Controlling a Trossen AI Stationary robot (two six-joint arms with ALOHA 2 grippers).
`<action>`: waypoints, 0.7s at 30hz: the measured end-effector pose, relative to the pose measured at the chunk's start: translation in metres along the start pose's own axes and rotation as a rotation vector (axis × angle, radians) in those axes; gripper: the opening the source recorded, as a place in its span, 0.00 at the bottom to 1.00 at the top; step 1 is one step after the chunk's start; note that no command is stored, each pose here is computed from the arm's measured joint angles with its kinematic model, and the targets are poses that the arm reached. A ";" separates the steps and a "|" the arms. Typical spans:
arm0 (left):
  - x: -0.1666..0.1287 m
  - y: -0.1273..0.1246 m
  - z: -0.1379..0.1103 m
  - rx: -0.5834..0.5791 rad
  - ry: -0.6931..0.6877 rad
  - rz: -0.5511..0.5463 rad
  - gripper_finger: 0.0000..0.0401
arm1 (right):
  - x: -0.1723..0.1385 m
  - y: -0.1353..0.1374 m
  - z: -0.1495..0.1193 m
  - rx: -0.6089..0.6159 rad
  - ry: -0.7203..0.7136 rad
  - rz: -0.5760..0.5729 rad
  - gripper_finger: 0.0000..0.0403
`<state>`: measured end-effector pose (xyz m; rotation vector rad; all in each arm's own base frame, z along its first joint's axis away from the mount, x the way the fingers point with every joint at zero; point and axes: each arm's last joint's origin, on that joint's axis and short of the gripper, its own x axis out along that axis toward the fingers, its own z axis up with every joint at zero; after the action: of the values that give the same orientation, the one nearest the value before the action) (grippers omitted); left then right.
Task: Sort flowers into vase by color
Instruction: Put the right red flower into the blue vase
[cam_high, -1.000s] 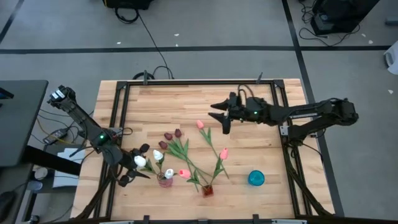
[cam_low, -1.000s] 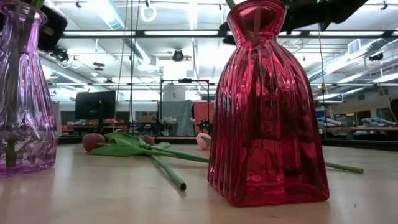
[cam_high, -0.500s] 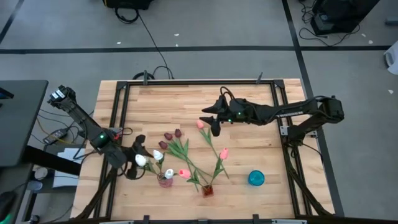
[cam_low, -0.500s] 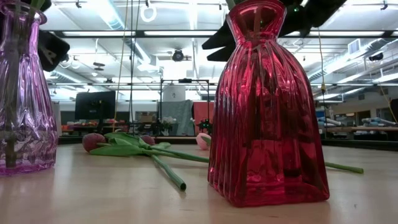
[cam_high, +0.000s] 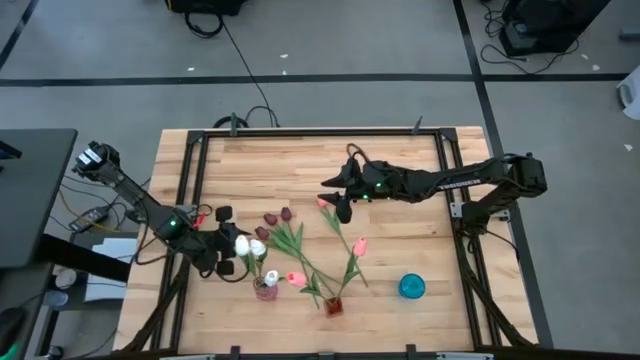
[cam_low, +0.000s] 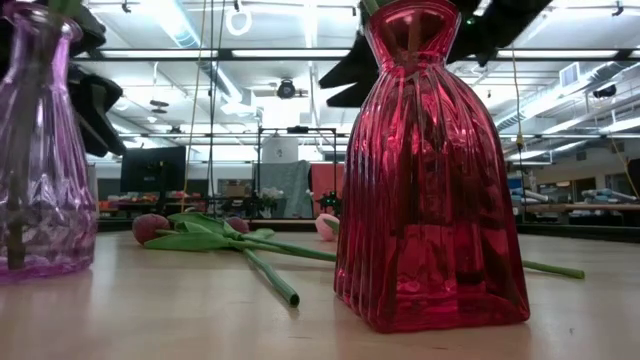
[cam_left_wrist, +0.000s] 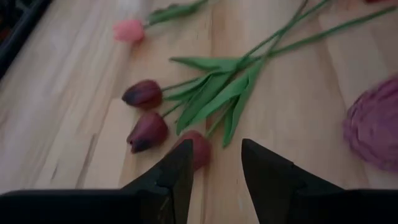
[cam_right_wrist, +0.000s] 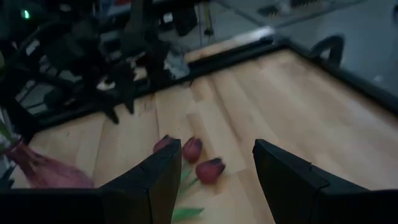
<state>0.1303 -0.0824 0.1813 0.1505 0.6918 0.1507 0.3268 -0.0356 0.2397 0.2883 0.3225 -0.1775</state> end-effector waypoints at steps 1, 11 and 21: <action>0.001 0.001 0.000 -0.006 0.005 0.001 0.35 | 0.004 0.002 0.000 0.003 0.022 -0.002 0.53; -0.001 0.005 0.000 0.008 0.001 0.020 0.35 | 0.051 0.017 0.003 -0.023 0.216 -0.073 0.53; -0.017 0.006 -0.003 -0.027 -0.023 -0.056 0.35 | 0.103 0.058 -0.014 -0.068 0.417 -0.098 0.53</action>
<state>0.1149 -0.0794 0.1903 0.1067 0.6701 0.1047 0.4312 0.0107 0.2068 0.2408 0.7551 -0.2026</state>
